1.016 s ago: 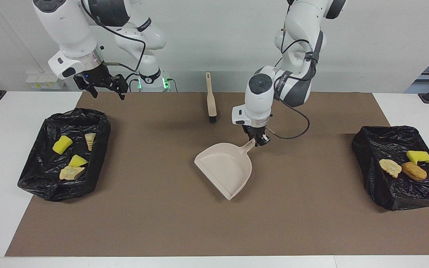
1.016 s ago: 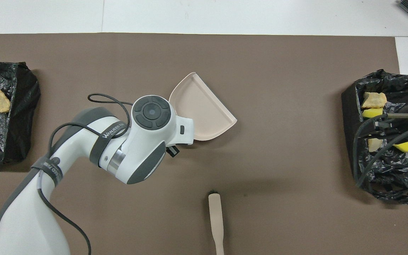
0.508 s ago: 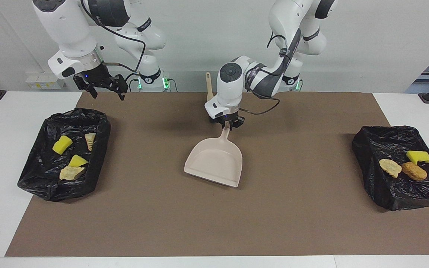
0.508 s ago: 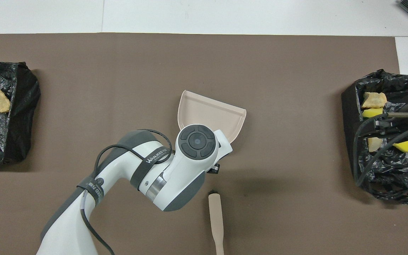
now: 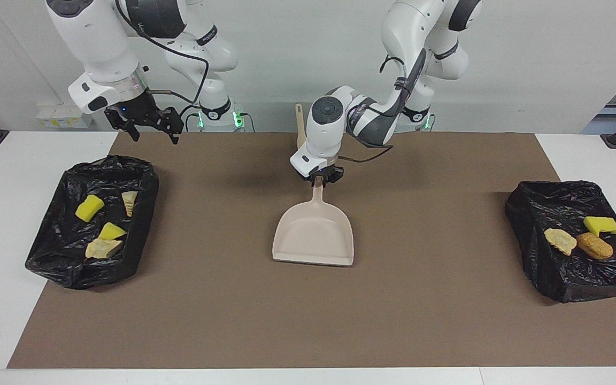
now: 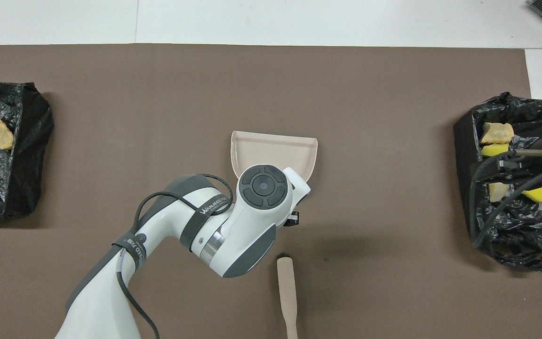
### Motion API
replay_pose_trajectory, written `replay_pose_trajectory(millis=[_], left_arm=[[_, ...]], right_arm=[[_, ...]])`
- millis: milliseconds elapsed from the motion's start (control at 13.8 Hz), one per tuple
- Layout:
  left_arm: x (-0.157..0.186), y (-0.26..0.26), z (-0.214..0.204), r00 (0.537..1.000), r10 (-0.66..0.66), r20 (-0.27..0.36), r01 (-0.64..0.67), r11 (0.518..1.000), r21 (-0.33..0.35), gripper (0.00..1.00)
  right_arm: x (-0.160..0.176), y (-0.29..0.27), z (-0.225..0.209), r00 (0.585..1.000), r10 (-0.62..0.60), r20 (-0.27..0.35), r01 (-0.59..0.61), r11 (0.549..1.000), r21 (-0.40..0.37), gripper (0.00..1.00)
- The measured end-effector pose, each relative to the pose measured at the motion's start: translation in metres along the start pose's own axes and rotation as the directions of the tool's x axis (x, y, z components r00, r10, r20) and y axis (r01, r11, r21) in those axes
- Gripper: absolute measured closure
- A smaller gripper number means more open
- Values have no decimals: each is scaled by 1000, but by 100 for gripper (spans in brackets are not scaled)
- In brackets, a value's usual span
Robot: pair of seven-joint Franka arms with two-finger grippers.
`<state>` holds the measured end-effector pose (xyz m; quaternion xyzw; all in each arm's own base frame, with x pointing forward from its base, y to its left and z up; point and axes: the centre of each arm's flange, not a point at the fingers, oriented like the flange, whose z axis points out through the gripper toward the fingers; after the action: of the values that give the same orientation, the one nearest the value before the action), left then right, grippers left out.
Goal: Sweep and dump trash in bin
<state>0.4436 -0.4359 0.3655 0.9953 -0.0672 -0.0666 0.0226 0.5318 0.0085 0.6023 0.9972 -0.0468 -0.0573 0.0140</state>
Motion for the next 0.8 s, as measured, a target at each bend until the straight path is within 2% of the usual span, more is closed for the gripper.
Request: replay_pose_trajectory(millis=[290,363,580,798], left_arm=[[9,-19,-46,999,-43,-14,43,999,0,7],[15,-29,-61,998,-60,-11,60,998,1,0],[38,-69,-93,998,-57,3,57,998,5,0],[61,-131,-126,1000,-5,13,4,1000,19,0]], right_arm=[[1,0,-1,1000,0,-6,0,1000,1,0],[1,0,-1,1000,0,-7,0,1000,1,0],[1,0,-1,1000,0,-7,0,1000,1,0],[1,0,-1,1000,0,-7,0,1000,1,0]])
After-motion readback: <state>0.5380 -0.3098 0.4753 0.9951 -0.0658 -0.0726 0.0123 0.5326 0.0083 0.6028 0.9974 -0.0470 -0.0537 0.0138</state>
